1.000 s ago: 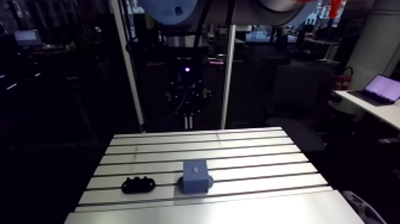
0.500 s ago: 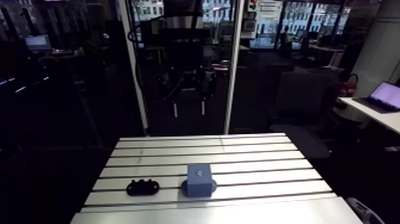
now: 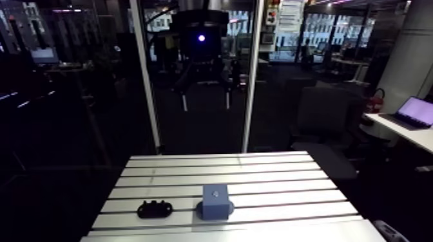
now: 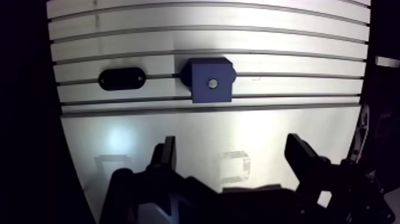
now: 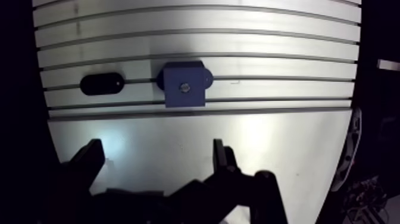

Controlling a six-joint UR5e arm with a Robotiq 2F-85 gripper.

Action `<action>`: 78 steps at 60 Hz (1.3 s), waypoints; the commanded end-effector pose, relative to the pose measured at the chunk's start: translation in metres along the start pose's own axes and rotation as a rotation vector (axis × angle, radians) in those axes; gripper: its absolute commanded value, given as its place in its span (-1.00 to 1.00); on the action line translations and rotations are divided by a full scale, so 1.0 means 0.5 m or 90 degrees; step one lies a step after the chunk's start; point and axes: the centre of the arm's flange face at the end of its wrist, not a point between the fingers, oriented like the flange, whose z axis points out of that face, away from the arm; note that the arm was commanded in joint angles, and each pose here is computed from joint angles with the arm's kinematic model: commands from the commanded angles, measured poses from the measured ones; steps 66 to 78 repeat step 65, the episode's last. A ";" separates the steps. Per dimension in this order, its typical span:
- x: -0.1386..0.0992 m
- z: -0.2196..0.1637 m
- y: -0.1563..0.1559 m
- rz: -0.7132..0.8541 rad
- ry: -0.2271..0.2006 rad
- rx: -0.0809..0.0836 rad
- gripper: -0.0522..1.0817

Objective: Pick up the M10 bolt and insert it into the hex recess until seated.

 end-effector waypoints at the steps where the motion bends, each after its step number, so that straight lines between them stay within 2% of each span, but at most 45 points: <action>1: -0.007 -0.047 0.002 0.015 0.006 0.002 -0.89; 13: -0.017 -0.063 0.001 0.020 -0.004 0.006 -0.89; 23: -0.014 -0.074 0.000 0.020 0.000 0.012 -0.89; 40: -0.013 -0.077 -0.004 0.018 0.002 0.016 -0.89; 45: -0.010 -0.071 -0.007 0.018 -0.002 0.026 -0.89; 49: -0.007 -0.070 -0.008 0.018 -0.001 0.030 -0.89; 78: -0.006 -0.063 -0.008 0.018 -0.005 0.030 -0.89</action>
